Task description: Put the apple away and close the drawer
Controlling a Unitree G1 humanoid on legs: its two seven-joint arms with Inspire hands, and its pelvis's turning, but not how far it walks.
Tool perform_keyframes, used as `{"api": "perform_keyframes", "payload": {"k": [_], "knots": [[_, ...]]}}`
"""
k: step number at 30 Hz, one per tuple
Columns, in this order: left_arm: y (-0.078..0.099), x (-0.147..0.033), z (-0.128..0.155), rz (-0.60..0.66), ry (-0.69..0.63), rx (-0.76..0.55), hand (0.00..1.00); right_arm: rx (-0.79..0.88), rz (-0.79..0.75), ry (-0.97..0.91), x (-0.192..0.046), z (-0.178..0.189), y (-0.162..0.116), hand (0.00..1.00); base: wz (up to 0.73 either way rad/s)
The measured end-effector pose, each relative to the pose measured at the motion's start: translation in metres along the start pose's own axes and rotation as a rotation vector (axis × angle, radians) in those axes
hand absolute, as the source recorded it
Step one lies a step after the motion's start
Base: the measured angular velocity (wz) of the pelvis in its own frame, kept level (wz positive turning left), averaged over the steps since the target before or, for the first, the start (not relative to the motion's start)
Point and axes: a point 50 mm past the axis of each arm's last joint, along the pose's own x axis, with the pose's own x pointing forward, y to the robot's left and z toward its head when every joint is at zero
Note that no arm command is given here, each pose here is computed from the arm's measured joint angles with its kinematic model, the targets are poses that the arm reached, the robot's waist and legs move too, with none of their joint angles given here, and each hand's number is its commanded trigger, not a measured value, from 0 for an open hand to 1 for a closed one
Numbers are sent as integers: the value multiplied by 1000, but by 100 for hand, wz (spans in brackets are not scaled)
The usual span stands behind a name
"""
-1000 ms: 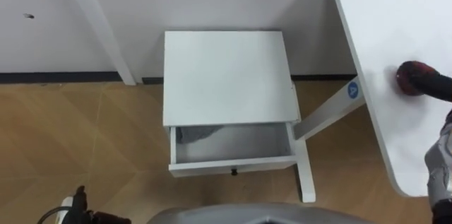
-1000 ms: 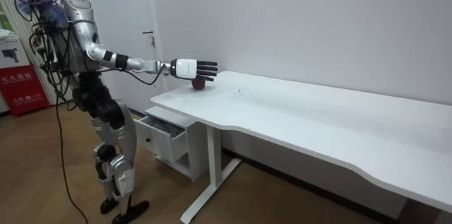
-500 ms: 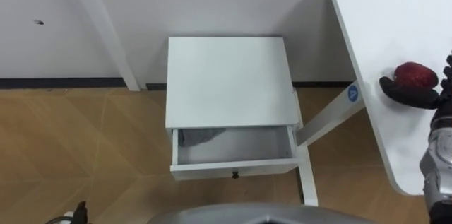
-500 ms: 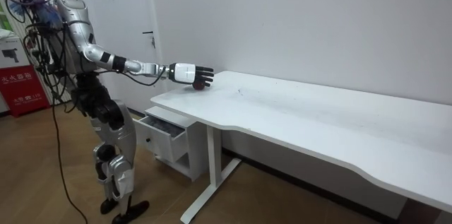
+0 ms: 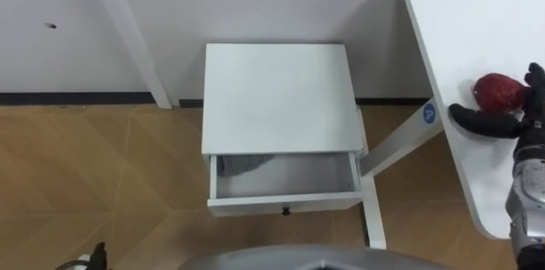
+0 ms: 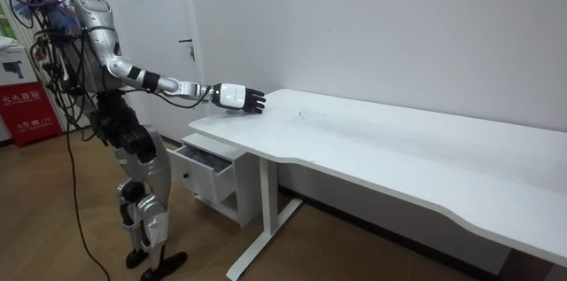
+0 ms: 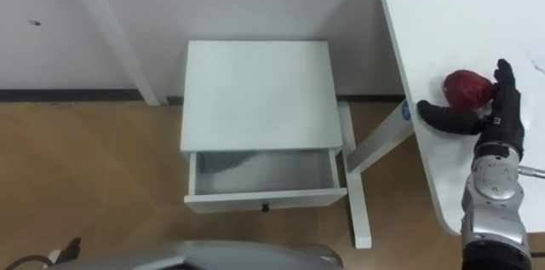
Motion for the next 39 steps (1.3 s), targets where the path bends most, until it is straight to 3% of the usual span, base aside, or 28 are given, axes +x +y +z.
{"api": "perform_keyframes", "payload": {"k": [8, 23, 28, 31, 39], "knots": [[-1, 0, -3, 0, 12, 8, 0, -20, 1, -3, 2, 0, -4, 100, 0], [-3, 2, 5, -19, -5, 45, 0, -82, 84, -38, 7, 10, 12, 100, -1], [-6, 6, 22, -31, -57, 100, 0, -234, 285, -202, -3, 38, 55, 100, 3], [-10, 7, 35, -40, -95, 112, 0, -293, 418, -219, -14, 36, 80, 100, 4], [-19, 6, 38, -82, -112, 169, 0, -305, 635, -338, -42, 54, 126, 100, 10]]}}
